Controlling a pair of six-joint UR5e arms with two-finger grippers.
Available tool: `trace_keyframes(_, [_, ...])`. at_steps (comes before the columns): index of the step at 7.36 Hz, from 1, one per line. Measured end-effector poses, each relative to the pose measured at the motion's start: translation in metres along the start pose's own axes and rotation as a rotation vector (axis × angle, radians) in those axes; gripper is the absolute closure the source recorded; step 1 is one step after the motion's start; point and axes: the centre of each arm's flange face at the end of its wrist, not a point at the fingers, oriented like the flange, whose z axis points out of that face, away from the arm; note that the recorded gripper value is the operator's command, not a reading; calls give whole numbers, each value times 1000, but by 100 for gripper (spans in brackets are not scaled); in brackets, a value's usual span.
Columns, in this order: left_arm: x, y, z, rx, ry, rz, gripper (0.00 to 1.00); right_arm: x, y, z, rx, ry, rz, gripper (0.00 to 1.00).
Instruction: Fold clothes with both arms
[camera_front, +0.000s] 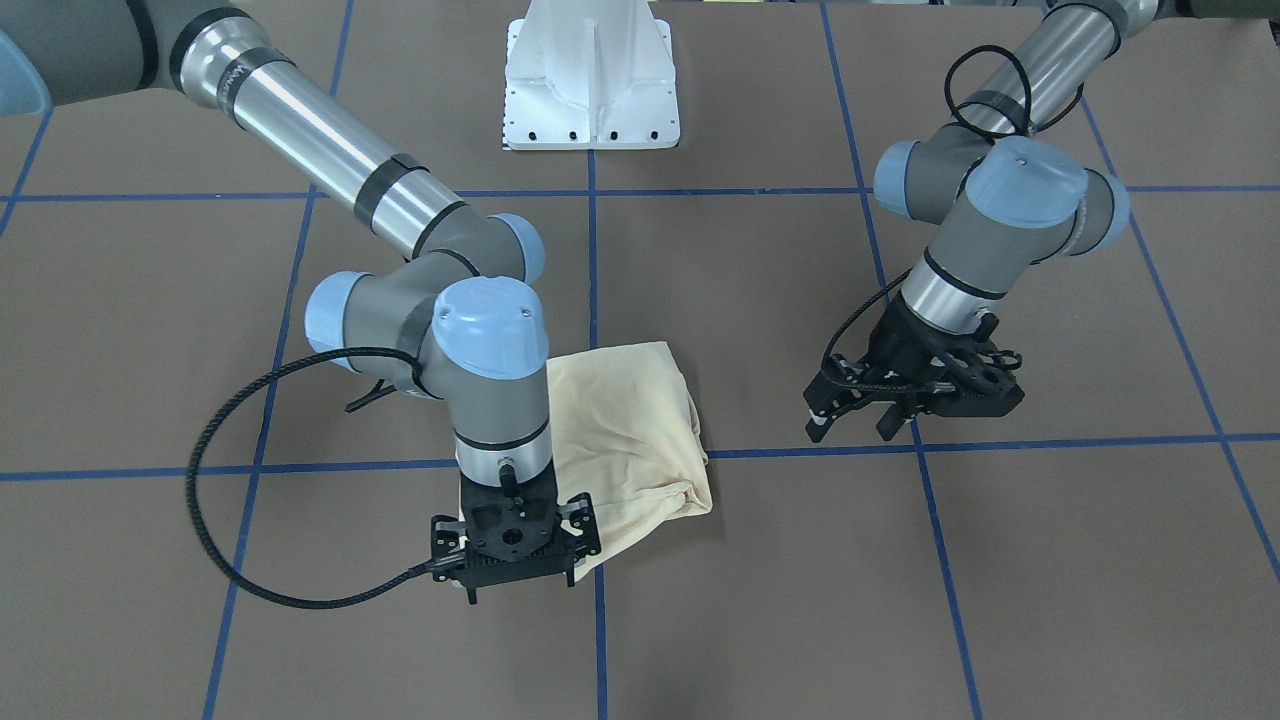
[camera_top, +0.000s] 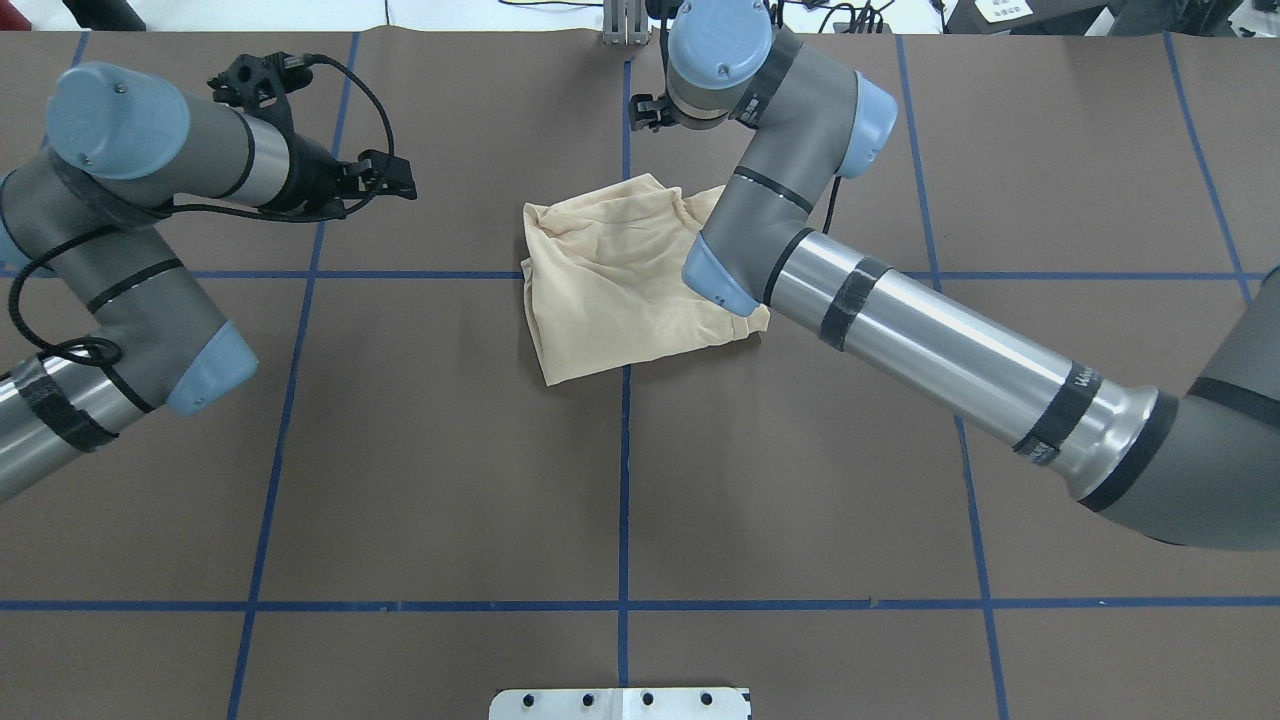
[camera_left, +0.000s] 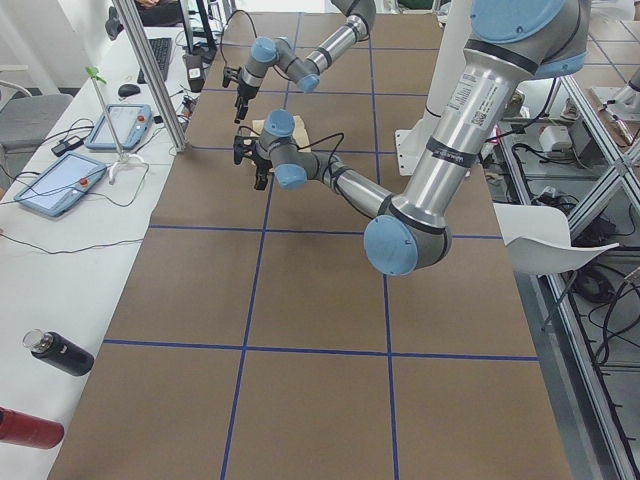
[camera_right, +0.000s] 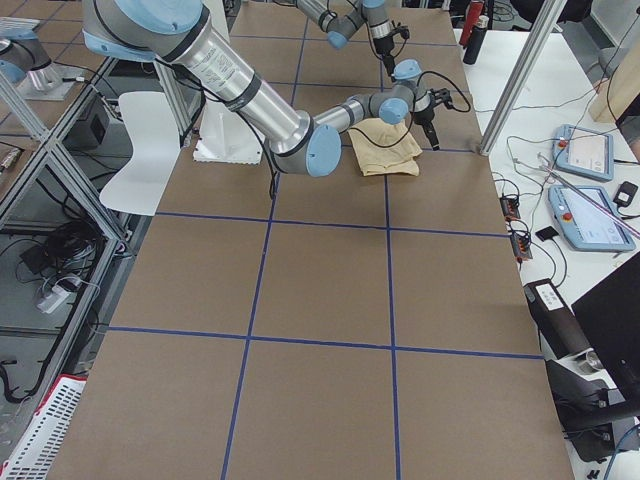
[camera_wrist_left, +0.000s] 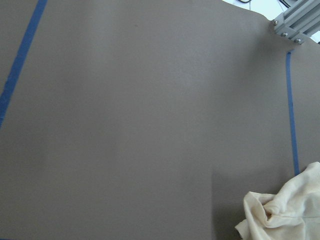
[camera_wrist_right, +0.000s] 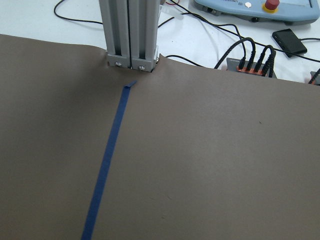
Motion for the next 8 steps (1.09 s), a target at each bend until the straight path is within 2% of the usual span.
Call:
trace_keyframes(2, [-59,-3,-48,10,-16,115,0,82,-6,-41,-151,-7,-33,0])
trace_keyframes(3, [-100,-9,-75,18,-39,188,0,133,0,-59,-204,-13,-42,0])
trace_keyframes(5, [-172,-33,-128,51,-90,242,0,238,25,-90,-258,-21,-20,0])
trace_keyframes(7, [-225,-52,-164,100,-146,276,0,315,61,-104,-279,7,27,0])
trace_keyframes(8, [-258,-50,-180,116,-176,326,0,343,75,-104,-287,27,52,0])
